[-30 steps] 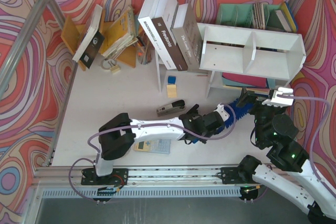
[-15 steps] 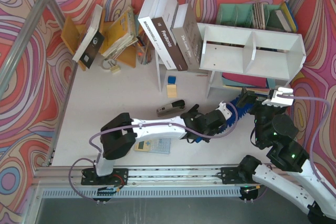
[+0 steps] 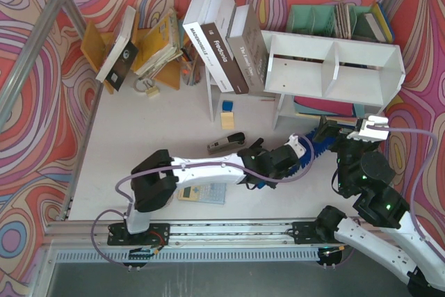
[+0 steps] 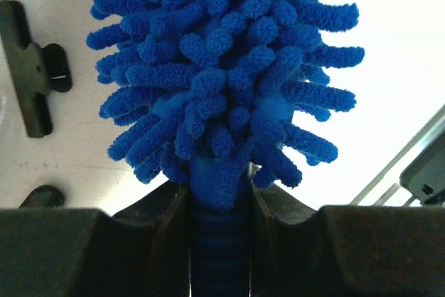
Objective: Dust the bookshelf with a duster
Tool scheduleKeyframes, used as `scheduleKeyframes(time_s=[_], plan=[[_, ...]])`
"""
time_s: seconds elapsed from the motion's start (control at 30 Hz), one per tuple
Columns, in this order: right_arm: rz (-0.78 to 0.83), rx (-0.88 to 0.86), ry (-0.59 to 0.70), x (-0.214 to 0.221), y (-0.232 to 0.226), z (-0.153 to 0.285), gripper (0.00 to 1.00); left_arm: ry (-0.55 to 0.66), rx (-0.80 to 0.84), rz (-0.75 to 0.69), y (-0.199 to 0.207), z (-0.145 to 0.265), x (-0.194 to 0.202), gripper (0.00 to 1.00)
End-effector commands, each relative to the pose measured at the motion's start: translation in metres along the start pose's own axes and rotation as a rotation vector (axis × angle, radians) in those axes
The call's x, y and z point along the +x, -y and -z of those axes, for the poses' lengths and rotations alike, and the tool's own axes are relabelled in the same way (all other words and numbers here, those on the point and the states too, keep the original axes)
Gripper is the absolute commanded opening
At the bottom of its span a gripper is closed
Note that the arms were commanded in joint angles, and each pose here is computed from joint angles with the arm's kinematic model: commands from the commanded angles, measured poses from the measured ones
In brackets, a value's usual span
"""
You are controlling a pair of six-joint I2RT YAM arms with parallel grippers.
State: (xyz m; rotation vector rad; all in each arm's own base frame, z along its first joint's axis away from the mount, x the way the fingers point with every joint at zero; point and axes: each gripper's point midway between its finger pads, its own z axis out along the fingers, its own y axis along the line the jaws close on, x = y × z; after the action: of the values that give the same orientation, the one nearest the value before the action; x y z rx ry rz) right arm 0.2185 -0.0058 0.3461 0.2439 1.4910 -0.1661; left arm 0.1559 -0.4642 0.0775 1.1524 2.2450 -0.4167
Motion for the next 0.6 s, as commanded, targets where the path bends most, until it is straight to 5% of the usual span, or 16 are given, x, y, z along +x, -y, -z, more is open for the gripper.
scheduleKeyframes(time_s=[0.0,0.13,0.57], plan=[[-0.015,0.013,0.016,-0.004,0.003,0.0,0.99,0.242,0.023,0.035,0.0,0.047,-0.058,0.0],[-0.013,0.013,0.016,-0.003,0.003,0.0,0.99,0.276,0.03,0.054,-0.001,0.057,-0.062,0.0],[-0.01,0.009,0.017,-0.003,0.002,0.0,0.99,0.089,-0.144,0.146,-0.037,0.052,0.01,0.0]])
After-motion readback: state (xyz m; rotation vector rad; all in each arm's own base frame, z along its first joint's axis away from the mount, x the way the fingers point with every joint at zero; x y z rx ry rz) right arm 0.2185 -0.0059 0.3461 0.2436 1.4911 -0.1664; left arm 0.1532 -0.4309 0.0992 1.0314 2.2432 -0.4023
